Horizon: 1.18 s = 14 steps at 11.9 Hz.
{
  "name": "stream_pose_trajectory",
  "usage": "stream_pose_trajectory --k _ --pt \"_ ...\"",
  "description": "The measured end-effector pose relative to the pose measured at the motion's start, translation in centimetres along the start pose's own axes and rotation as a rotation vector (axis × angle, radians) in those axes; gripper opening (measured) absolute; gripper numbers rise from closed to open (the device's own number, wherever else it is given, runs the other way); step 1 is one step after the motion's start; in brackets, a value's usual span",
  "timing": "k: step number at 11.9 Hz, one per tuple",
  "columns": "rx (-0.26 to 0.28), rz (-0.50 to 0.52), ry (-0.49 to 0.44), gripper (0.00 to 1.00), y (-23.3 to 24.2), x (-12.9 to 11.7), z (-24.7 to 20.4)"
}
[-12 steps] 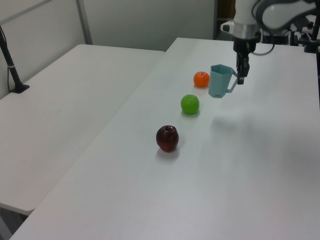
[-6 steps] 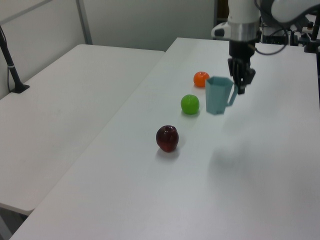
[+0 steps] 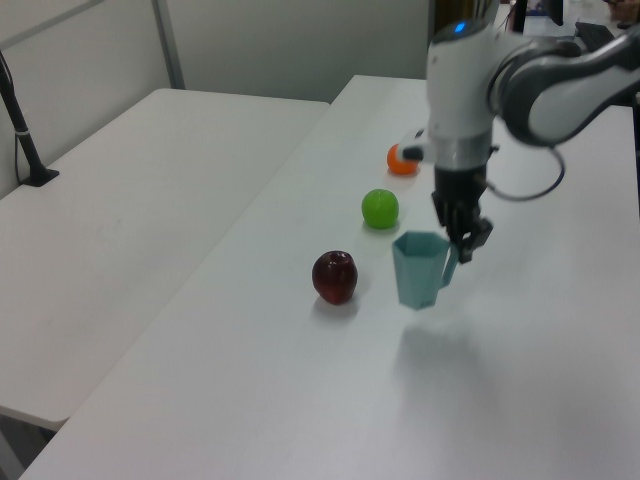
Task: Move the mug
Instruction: 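Carry the gripped mug across the table toward the dark red apple, then set the mug down beside the red apple and open the gripper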
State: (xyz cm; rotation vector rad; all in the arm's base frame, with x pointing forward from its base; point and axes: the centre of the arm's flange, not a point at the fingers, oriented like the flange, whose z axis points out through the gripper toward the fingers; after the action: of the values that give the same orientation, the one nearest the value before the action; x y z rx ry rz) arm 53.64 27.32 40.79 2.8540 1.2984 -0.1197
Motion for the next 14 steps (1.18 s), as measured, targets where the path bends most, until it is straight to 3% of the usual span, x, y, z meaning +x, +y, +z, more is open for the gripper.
stream_pose_trajectory --k 3,7,10,14 --pt "-0.069 -0.042 -0.034 0.23 0.6 3.1 3.5" --pt "-0.108 -0.066 -0.043 0.23 0.9 3.6 4.1" --pt "-0.111 -0.067 -0.041 0.31 0.9 3.7 4.3" --pt "-0.118 -0.062 -0.024 0.85 1.0 3.9 3.6"
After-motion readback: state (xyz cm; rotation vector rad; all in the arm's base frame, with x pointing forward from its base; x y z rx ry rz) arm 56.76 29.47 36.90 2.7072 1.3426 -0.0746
